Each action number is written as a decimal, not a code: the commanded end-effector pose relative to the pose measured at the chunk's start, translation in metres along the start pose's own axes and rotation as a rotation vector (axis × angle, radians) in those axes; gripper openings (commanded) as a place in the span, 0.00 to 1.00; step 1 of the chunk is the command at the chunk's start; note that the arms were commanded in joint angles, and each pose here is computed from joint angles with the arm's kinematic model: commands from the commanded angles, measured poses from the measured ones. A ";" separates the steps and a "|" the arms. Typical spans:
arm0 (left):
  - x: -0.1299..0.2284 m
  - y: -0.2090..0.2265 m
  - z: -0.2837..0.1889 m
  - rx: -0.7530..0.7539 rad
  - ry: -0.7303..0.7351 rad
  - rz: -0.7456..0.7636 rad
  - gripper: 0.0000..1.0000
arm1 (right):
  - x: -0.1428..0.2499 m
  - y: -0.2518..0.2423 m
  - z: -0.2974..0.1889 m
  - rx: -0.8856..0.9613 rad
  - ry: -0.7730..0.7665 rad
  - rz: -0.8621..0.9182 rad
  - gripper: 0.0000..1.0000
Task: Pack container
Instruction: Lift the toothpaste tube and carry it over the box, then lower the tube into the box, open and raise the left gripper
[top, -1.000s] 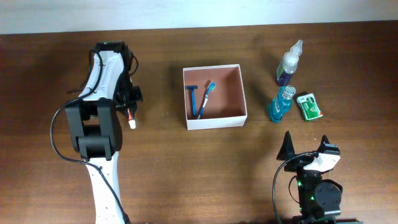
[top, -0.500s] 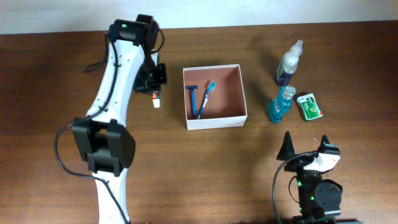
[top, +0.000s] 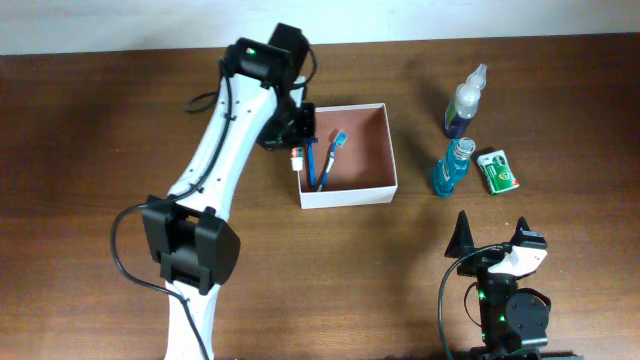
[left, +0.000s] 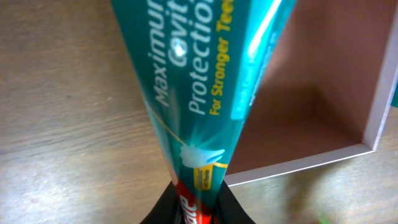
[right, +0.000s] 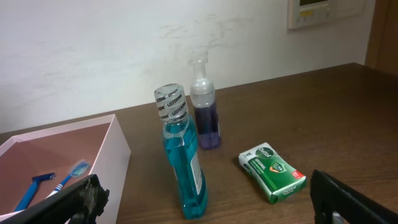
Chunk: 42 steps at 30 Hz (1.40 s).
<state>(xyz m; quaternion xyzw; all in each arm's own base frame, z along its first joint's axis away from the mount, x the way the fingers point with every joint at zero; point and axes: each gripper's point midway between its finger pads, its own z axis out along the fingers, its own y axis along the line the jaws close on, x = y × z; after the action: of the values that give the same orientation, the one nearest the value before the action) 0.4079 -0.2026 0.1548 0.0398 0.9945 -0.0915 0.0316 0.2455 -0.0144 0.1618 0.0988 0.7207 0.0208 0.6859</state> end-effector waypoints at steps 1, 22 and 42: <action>-0.003 -0.017 -0.013 0.036 -0.052 0.012 0.11 | 0.002 0.000 0.000 0.001 0.004 -0.012 0.98; -0.013 -0.028 0.056 0.025 0.024 0.004 0.14 | 0.002 0.000 0.000 0.001 0.004 -0.012 0.98; 0.008 -0.016 0.084 -0.026 0.157 -0.071 0.18 | 0.002 0.000 0.000 0.001 0.004 -0.012 0.98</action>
<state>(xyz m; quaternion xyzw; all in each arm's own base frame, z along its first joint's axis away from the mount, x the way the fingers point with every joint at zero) 0.4033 -0.2302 0.0755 0.0173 0.9962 -0.0716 -0.0459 0.2455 -0.0144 0.1618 0.0986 0.7207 0.0206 0.6859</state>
